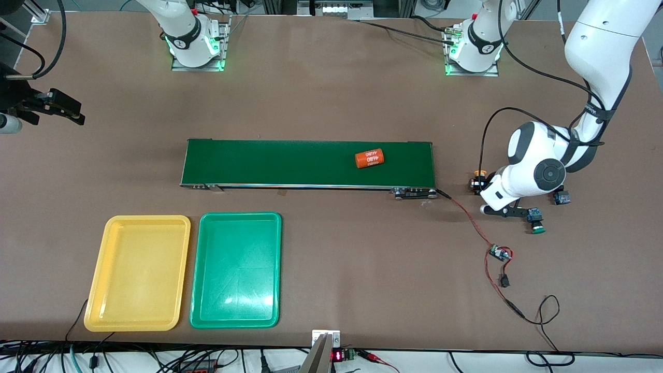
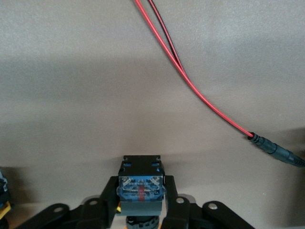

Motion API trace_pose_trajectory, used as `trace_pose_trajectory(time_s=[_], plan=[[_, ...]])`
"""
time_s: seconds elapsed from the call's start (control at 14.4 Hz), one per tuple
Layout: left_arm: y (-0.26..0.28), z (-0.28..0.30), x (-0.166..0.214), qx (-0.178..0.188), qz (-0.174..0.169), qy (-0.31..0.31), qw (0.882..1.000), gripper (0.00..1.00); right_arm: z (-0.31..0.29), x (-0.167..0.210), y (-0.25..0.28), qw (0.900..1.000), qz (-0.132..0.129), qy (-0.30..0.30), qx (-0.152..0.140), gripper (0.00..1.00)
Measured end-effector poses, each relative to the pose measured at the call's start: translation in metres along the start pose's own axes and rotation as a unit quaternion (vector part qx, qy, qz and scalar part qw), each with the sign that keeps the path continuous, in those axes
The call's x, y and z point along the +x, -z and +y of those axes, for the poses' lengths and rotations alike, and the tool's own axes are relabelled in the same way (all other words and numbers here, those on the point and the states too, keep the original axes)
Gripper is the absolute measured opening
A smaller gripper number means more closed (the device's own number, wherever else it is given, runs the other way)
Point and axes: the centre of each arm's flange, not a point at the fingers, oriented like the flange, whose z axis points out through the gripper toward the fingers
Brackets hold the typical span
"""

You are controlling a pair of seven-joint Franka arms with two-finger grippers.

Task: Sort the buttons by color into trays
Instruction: 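Grasp a yellow-cap button with the left gripper and carry it to the belt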

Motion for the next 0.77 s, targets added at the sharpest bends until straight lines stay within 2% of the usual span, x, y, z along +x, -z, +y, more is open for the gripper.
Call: trace_pose_trajectory(time_s=[0.28, 0.42, 0.56, 0.77], plan=[[0.010, 0.001, 0.003, 0.002, 0.006, -0.001, 1.000, 0.41, 0.000, 0.000, 0.000, 1.000, 0.000, 0.000, 0.000, 1.00], [0.036, 0.010, 0.007, 0.009, -0.014, -0.008, 1.000, 0.41, 0.000, 0.000, 0.000, 1.000, 0.000, 0.000, 0.000, 1.00], [0.078, 0.036, 0.009, 0.019, -0.039, -0.018, 0.999, 0.41, 0.000, 0.000, 0.000, 1.000, 0.000, 0.000, 0.000, 1.00], [0.114, 0.099, 0.001, 0.019, -0.035, -0.032, 0.999, 0.41, 0.000, 0.000, 0.000, 1.000, 0.000, 0.000, 0.000, 1.00]])
